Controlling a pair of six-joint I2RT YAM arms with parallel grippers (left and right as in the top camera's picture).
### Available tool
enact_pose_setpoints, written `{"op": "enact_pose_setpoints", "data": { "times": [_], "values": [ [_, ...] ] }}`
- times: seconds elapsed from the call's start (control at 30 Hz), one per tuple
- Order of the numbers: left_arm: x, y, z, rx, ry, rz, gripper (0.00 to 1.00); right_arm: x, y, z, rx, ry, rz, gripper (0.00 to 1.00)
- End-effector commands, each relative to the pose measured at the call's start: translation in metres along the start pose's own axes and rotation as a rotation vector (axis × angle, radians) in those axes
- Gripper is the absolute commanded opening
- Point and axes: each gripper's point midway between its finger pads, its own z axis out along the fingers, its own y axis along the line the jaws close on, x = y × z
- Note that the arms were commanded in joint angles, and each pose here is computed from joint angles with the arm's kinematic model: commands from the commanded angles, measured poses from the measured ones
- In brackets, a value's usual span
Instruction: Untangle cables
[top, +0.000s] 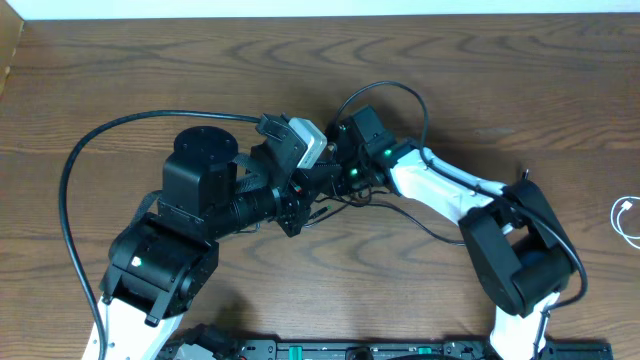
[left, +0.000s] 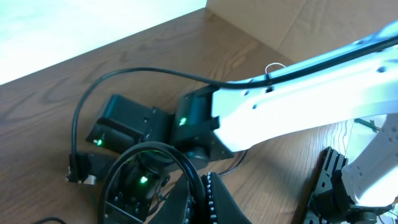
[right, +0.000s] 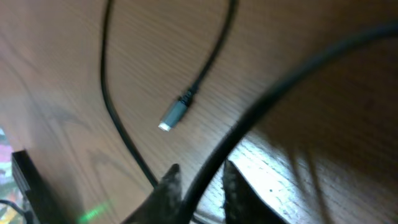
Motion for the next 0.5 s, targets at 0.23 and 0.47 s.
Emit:
{"op": "enact_pose_setpoints", "data": {
  "times": [0.23, 0.47],
  "values": [
    [0.018, 0.018, 0.009, -0.069, 0.095, -0.056, 0.07, -0.026, -0.004, -0.042, -0.068, -0.084, 0.008, 0.01],
    [0.06, 0.059, 0.029, -0.22, 0.283, -0.135, 0.07, -0.068, -0.002, -0.143, -0.1, -0.309, -0.059, 0.01]
  ]
}}
